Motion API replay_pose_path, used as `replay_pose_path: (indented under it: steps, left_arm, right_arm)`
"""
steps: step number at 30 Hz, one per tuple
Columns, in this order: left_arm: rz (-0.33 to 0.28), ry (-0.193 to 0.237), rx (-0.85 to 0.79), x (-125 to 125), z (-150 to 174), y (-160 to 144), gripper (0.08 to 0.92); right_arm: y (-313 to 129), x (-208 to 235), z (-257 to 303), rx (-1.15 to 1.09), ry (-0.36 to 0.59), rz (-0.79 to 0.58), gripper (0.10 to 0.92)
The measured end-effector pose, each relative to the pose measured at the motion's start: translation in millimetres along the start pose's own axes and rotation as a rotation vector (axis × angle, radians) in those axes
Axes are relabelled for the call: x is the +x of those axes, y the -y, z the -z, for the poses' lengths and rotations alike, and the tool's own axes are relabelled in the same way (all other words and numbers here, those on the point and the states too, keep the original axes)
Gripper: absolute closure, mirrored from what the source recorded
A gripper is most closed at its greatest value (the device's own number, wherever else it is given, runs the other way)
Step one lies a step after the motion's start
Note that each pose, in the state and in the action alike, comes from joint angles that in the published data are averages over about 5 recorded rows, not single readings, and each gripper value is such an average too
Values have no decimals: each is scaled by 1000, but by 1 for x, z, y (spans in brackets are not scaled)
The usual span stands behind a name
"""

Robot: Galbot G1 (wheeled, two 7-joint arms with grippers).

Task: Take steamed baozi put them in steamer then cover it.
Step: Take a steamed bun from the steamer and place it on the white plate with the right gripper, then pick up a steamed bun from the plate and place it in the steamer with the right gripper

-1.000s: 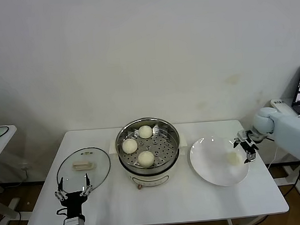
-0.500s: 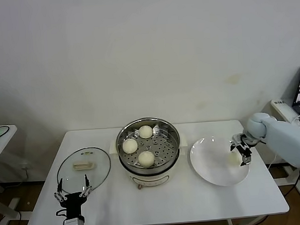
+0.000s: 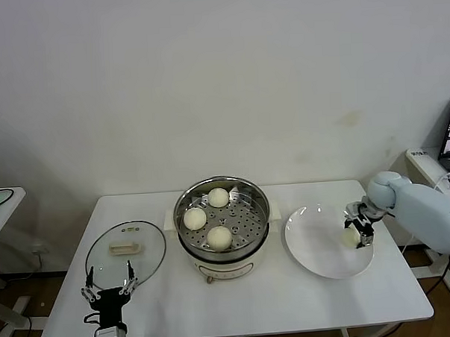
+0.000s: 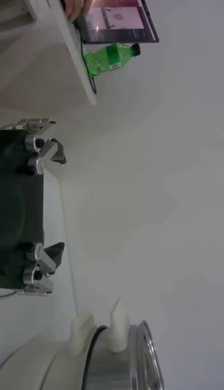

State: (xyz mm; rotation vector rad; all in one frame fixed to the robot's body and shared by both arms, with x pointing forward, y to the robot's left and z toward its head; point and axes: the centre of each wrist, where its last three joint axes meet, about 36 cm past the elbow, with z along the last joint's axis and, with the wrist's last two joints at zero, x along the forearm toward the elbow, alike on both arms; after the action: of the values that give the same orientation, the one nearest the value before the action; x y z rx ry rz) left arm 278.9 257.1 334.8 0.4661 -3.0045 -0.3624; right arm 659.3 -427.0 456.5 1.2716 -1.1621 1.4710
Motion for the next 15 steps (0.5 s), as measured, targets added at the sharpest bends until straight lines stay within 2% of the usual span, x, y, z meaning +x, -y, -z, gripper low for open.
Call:
replay_pose_path:
  steps: [6,11,15]
  left_arm:
    - [2,4,3,1,2,0,177]
    - [1,7,1,1,3,0,177]
    - [-2,10,2,0,4,2,177]
  right_arm:
    - [4,12,-2,-6,-3,-19,431]
    - [18,34,8,4,11,-52,436]
    - [38,69,24,29,29,-103,432]
